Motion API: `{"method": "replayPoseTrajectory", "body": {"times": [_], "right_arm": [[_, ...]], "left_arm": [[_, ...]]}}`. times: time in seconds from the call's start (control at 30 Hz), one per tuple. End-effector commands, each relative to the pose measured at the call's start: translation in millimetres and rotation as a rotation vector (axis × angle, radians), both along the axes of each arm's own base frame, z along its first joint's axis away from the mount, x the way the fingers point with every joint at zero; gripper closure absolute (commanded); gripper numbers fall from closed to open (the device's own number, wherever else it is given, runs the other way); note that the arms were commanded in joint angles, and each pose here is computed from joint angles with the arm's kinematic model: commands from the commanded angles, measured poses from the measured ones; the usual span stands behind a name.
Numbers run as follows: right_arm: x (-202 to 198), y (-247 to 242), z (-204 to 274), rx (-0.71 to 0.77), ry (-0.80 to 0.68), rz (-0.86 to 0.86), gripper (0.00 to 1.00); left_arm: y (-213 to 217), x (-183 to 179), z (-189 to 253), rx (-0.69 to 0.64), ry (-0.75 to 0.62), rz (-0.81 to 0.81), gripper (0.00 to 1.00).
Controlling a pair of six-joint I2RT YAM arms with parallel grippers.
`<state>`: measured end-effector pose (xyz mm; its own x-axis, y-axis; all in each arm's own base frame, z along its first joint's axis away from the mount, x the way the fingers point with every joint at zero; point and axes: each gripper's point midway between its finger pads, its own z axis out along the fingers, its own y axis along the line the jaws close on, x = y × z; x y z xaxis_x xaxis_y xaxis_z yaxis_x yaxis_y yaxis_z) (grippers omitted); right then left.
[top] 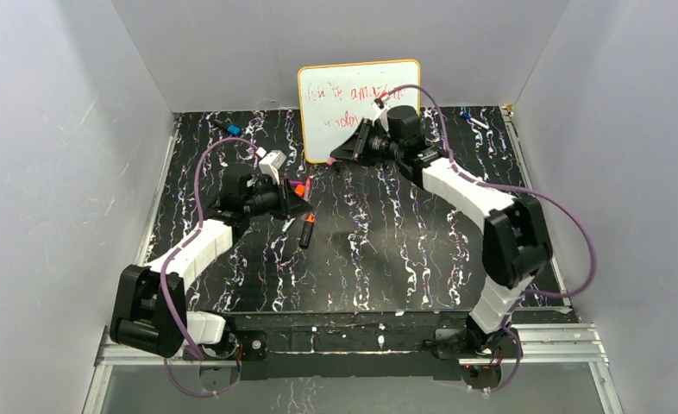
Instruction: Insert the pens into the pen caps
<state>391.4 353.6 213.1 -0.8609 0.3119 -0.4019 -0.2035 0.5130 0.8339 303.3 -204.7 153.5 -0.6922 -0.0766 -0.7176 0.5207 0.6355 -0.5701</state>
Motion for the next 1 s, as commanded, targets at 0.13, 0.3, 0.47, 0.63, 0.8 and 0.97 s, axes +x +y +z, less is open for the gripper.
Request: {"method": "replayPoseTrajectory", "body": {"times": [0.13, 0.3, 0.47, 0.63, 0.8, 0.97], "right_arm": [[-43.9, 16.2, 87.7, 0.009, -0.494, 0.192, 0.99], [-52.3, 23.7, 93.0, -0.002, -0.520, 0.212, 0.99], [-55.1, 28.4, 85.9, -0.031, -0.528, 0.214, 0.99], [-55.8, 33.6, 79.5, -0.042, -0.536, 0.218, 0.99], [-56.7, 38.4, 73.7, -0.068, -0.542, 0.220, 0.99], [-54.0, 34.0, 69.0, -0.093, -0.557, 0.185, 0.99]], "left_arm": [[-29.6, -17.0, 38.7, -0.255, -0.040, -0.178, 1.00], [-30.2, -18.9, 41.3, -0.269, -0.042, -0.184, 1.00], [-30.8, -20.9, 47.3, -0.280, -0.060, -0.192, 1.00], [-31.3, -22.4, 50.7, -0.288, -0.065, -0.199, 1.00], [-31.1, -22.8, 52.4, -0.290, -0.070, -0.202, 1.00], [-30.9, -23.6, 52.2, -0.289, -0.070, -0.203, 1.00]]}}
